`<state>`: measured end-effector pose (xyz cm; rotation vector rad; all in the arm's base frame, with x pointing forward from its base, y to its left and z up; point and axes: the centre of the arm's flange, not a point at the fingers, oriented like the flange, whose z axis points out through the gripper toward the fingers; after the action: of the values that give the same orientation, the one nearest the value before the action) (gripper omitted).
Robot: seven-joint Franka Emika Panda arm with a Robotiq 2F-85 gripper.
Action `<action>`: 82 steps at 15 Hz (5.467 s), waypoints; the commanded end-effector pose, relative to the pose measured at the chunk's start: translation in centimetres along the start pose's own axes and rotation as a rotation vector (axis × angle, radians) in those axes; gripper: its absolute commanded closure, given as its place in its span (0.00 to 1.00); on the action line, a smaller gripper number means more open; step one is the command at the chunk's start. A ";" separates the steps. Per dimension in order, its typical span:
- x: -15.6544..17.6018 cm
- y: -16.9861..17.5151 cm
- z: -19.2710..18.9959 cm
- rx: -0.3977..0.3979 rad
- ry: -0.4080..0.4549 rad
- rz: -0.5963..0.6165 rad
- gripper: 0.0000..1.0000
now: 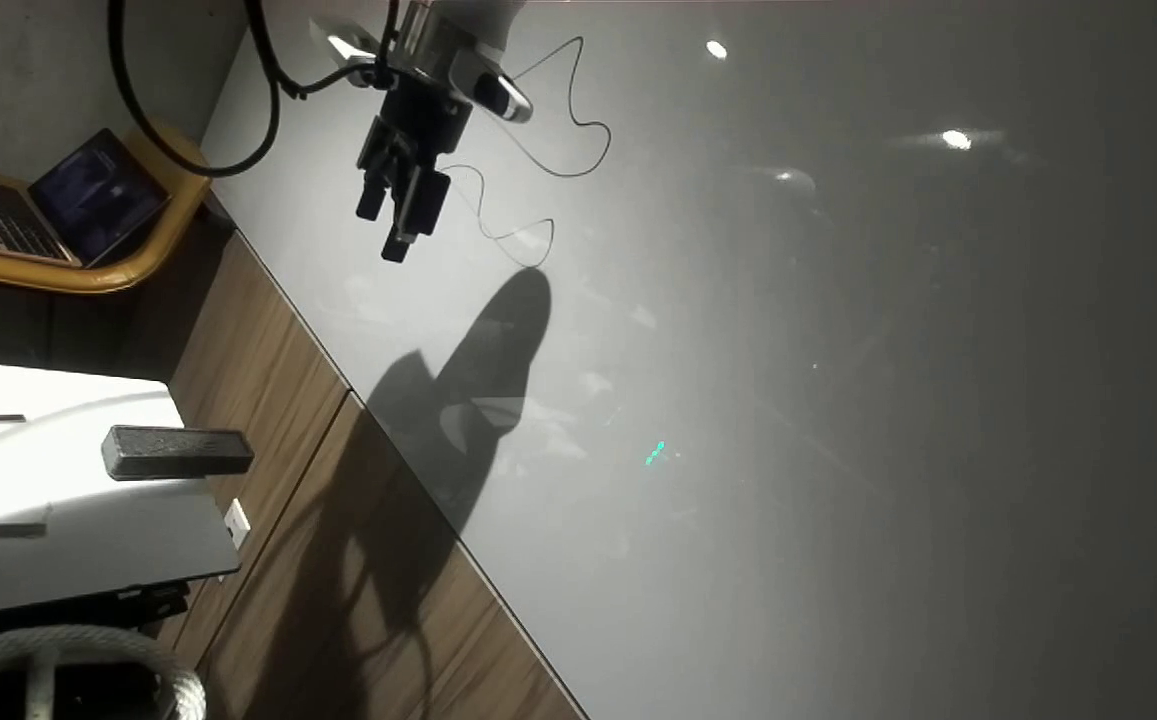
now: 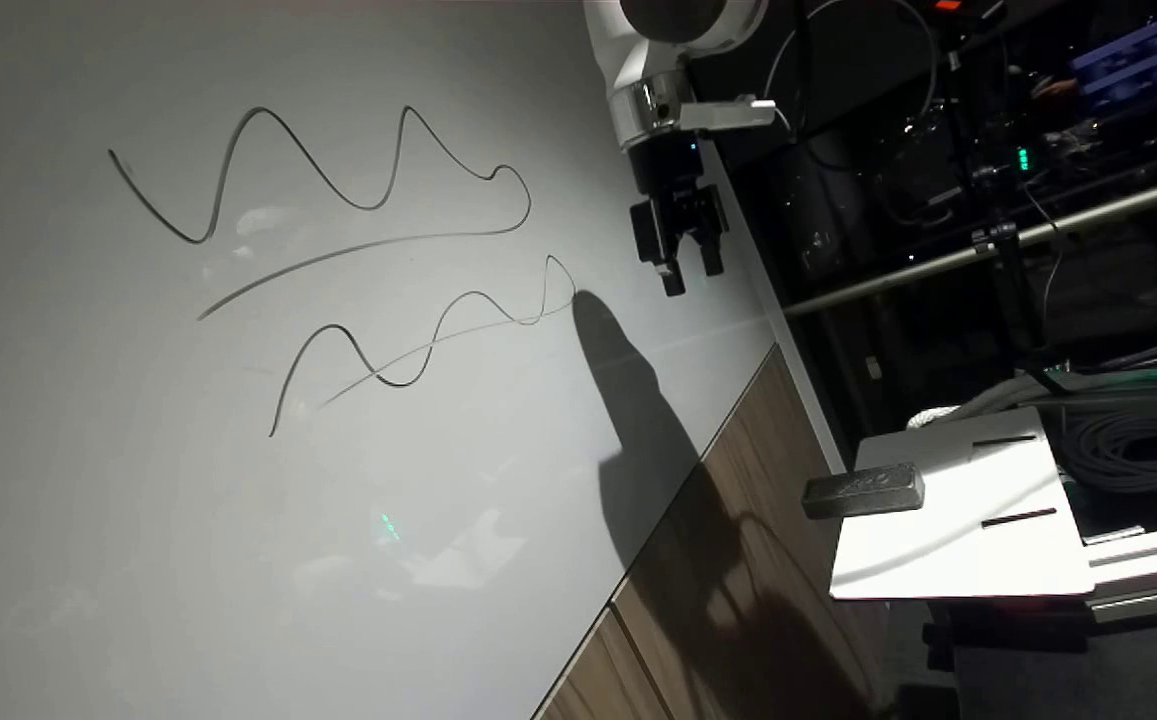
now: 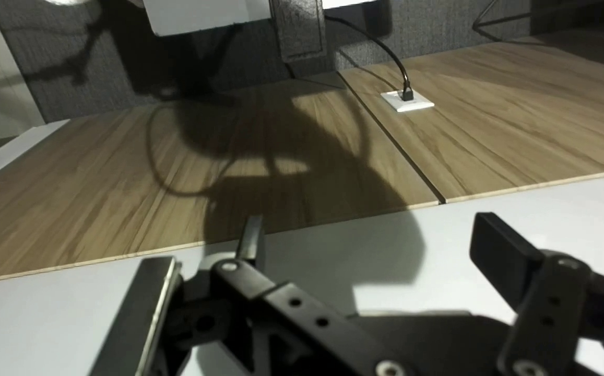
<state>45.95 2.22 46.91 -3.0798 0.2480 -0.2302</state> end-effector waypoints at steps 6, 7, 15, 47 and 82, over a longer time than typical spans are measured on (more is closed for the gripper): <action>-4.4 -2.1 9.7 -0.122 -0.087 0.055 0.00; -4.9 -1.5 10.7 -0.111 -0.090 0.049 0.00; -9.4 0.8 17.8 -0.070 -0.122 -0.049 0.00; -11.0 0.3 25.9 -0.153 -0.152 -0.126 0.00; -2.9 -23.6 -1.5 -0.107 0.467 -0.491 0.71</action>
<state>45.05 21.18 43.88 -3.1321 -0.4321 -0.8146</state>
